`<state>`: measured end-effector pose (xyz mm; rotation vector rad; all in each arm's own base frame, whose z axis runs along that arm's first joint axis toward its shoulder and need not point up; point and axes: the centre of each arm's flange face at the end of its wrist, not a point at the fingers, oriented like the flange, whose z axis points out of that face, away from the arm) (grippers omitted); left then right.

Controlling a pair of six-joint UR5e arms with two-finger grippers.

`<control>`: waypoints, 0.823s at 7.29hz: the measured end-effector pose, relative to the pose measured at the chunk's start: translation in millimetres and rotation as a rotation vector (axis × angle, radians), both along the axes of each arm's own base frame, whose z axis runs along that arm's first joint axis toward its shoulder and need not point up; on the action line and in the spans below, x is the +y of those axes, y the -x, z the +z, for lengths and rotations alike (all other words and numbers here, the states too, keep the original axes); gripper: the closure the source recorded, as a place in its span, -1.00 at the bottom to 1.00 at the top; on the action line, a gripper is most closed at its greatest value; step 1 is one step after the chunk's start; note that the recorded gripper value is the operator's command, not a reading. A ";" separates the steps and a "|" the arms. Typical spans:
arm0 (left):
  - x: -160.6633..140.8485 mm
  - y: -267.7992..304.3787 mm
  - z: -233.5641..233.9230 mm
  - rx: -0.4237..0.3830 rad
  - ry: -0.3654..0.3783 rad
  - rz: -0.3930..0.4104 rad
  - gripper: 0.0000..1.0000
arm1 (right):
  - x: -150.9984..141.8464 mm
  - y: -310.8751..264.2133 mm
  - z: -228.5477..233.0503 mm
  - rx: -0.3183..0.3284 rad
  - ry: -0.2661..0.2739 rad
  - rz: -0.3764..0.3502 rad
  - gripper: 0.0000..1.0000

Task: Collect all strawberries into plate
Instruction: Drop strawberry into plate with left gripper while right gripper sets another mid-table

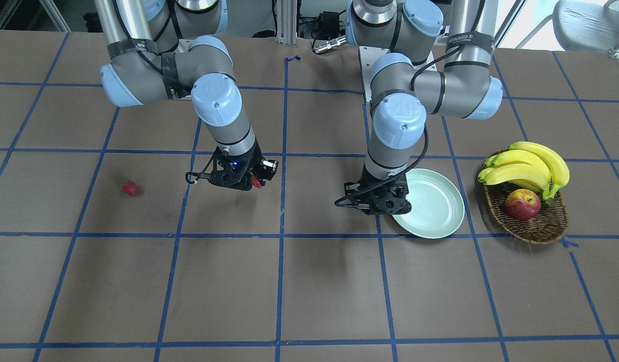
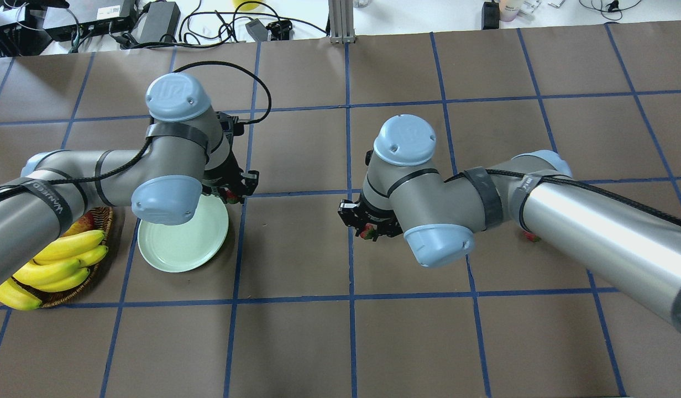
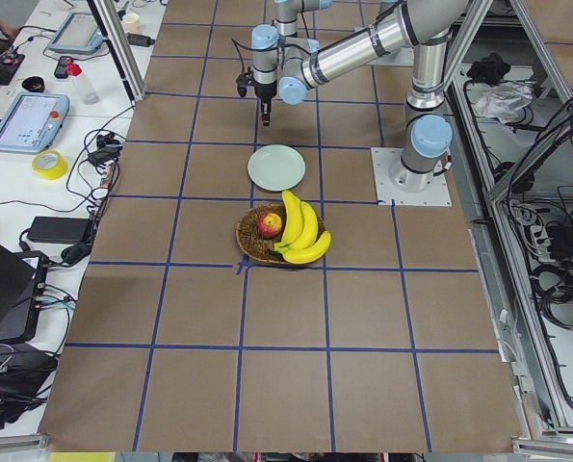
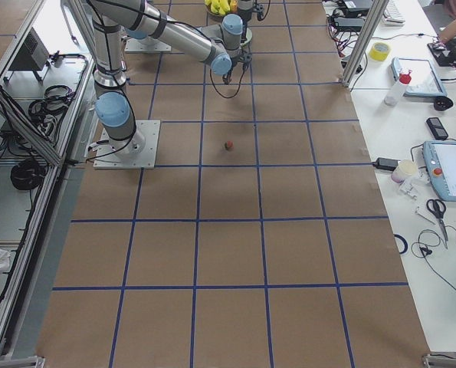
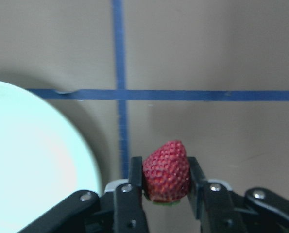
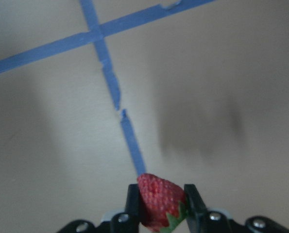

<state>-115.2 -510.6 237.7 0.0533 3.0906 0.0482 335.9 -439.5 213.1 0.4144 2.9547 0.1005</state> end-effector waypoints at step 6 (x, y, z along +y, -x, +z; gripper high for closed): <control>7.7 -78.2 -24.2 0.019 -0.063 -0.078 -1.00 | -4.9 -95.6 -30.7 0.003 -0.019 -0.053 -1.00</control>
